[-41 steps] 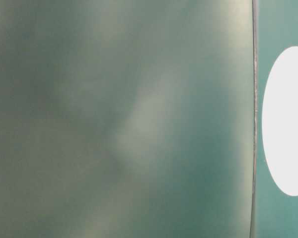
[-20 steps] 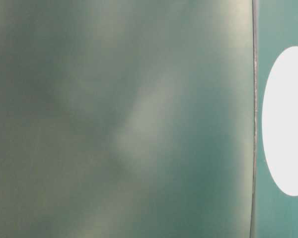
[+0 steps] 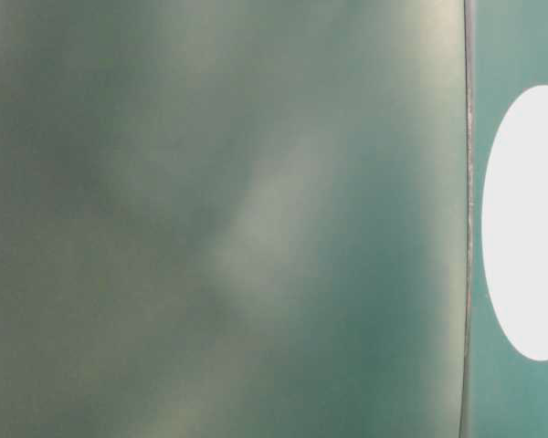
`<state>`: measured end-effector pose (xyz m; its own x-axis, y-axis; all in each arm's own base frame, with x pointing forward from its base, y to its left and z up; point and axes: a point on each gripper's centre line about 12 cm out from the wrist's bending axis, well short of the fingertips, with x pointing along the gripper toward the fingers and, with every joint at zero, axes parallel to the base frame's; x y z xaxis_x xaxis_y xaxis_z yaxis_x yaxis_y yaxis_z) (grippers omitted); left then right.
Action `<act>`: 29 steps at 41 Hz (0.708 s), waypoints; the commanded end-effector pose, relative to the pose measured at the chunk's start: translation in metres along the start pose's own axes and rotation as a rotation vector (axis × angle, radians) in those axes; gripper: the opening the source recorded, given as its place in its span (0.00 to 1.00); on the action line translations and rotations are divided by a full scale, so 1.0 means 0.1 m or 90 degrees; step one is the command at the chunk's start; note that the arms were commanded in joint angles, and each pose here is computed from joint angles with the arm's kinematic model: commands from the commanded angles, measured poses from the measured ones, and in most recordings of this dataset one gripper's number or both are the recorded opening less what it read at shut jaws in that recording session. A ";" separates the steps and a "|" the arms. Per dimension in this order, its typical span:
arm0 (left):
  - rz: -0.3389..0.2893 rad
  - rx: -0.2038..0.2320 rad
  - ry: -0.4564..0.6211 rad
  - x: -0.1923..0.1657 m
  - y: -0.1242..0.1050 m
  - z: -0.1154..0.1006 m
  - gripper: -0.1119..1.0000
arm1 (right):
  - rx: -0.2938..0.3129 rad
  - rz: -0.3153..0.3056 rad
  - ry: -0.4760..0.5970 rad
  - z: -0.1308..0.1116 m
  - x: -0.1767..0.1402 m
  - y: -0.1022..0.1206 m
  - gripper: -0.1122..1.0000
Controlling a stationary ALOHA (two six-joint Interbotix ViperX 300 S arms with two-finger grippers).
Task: Grip the spoon and scoop the red block from the bowl with right arm.
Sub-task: 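Lower the right gripper around the pink spoon handle and close it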
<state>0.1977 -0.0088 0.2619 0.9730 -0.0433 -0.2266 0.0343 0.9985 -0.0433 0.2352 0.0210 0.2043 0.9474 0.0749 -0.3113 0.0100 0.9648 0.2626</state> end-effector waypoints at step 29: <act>-0.002 -0.002 -0.009 0.01 -0.01 0.07 0.10 | 0.058 0.010 0.012 -0.98 0.32 0.27 0.58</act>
<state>0.1979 -0.0088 0.2616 0.9727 -0.0433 -0.2281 0.0343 0.9985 -0.0433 0.2350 0.0705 0.1133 0.9353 0.1011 -0.3392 0.0240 0.9380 0.3458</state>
